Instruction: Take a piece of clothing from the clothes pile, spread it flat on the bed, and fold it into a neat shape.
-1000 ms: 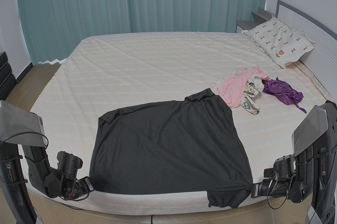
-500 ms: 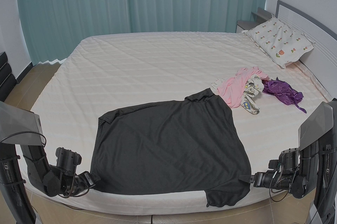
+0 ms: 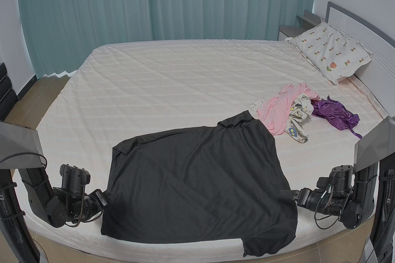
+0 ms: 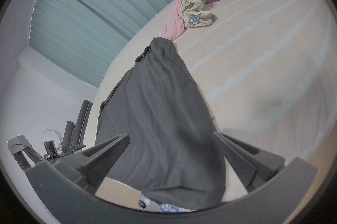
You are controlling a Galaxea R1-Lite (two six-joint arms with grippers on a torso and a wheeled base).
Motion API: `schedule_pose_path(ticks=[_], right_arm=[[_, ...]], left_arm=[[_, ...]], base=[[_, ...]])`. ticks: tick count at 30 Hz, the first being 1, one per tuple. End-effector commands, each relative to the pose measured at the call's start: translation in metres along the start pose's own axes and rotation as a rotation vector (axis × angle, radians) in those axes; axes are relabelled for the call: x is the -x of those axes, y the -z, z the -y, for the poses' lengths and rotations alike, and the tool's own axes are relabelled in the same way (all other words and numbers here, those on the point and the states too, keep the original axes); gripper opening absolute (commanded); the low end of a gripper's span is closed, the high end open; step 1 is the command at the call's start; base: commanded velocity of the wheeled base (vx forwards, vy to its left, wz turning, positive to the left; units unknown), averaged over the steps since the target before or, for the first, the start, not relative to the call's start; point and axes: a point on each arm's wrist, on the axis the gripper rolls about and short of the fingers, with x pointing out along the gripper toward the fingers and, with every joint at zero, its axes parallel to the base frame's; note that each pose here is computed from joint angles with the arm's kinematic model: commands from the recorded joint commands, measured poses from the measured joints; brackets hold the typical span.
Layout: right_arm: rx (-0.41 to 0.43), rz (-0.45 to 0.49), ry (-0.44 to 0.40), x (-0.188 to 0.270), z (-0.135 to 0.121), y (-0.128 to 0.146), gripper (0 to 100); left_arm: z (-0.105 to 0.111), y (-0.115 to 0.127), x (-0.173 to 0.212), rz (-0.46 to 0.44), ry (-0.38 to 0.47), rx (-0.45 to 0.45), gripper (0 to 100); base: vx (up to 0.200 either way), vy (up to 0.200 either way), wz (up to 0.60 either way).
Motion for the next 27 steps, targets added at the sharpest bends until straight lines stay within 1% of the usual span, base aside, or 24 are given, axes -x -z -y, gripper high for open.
schedule_pose_path(ticks=[1, 5, 8, 12, 17, 26, 27], right_arm=[[0.006, 0.011, -0.012, 0.0002, -0.0018, -0.0015, 100], [0.005, 0.012, -0.011, 0.0005, -0.0017, -0.0018, 100], [0.004, 0.018, -0.014, 0.0014, -0.0023, -0.003, 100], [-0.028, 0.017, -0.013, 0.0011, -0.0023, -0.0026, 100], [-0.03, 0.015, -0.012, 0.0022, -0.0025, -0.0022, 100], [-0.03, 0.014, -0.011, 0.0027, -0.0024, -0.0018, 100], [-0.031, 0.013, -0.01, 0.0025, -0.0022, -0.0015, 100]], left_arm=[[-0.0009, -0.0028, -0.0001, 0.009, -0.002, 0.009, 100], [-0.0018, -0.0042, -0.0025, 0.01, -0.007, 0.015, 100], [-0.0026, -0.0036, -0.0051, 0.005, -0.013, 0.016, 100], [-0.002, -0.005, -0.0074, 0.008, -0.011, 0.021, 100], [-0.0018, -0.0063, -0.0072, 0.013, -0.01, 0.055, 100], [-0.0026, -0.011, -0.0081, 0.028, -0.009, 0.068, 100], [-0.0023, -0.0119, -0.0091, 0.034, -0.011, 0.069, 100]], base=[[0.2, 0.0, 0.0], [0.2, 0.0, 0.0], [0.0, 0.0, 0.0], [0.0, 0.0, 0.0], [0.0, 0.0, 0.0], [0.0, 0.2, 0.0], [0.0, 0.0, 0.0]])
